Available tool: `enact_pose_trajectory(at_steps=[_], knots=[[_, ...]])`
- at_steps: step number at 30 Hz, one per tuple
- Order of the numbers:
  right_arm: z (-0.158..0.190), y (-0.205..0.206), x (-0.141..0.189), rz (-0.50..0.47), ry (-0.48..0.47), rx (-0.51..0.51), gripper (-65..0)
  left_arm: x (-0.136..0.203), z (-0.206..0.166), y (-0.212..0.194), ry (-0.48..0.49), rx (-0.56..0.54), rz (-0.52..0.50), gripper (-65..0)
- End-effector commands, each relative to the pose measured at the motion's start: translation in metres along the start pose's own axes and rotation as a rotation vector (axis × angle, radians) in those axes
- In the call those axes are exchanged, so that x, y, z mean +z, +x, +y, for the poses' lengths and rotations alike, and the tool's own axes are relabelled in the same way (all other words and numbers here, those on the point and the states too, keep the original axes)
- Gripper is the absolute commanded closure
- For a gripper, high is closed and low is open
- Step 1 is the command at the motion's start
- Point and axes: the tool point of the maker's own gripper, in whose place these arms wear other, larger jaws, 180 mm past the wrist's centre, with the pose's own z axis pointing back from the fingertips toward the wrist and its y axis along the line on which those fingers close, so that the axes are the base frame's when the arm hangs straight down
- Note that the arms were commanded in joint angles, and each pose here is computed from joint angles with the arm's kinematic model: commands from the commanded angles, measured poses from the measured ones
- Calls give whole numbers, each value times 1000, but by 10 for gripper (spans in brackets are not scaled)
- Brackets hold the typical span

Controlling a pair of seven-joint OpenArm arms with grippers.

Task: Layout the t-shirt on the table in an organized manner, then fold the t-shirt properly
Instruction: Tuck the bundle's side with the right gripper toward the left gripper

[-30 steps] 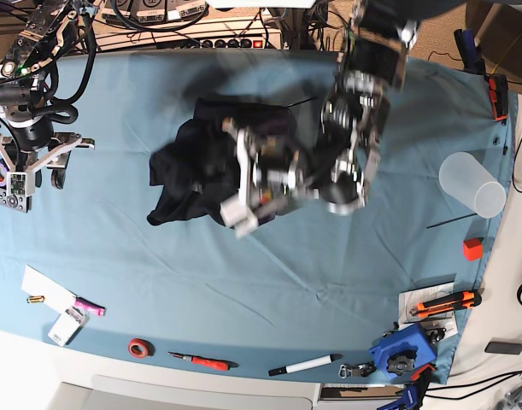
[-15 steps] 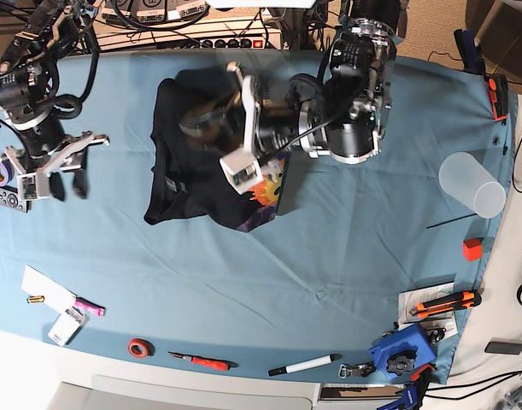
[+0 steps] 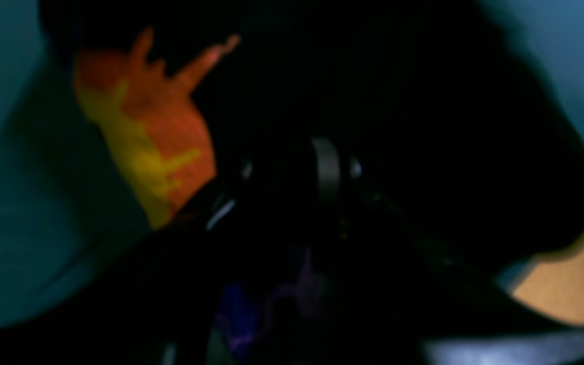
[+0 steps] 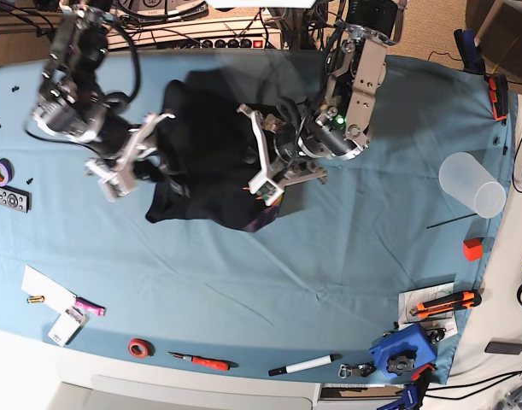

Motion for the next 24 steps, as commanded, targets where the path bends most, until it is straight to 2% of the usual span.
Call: enact_pose_trajectory(at_steps=[1,6,11,17,24], knots=[[1,12,-4,-40,25,5,-208,1,9,-2,31,-8,14,-140],[-3,-5,-46,27,96,-82,-208,7,38,-27,108,12,76,-140],[-12,-19,-72,77,125,-179,-208,10,46,-31,123,2,88,-140],[0,28,-69,-62,219,-200,-208,14,37,-21,84,18,58,-140],[-9,84,-79,-167,177,-128,-208,21,33,-9,77,8,24,-140]])
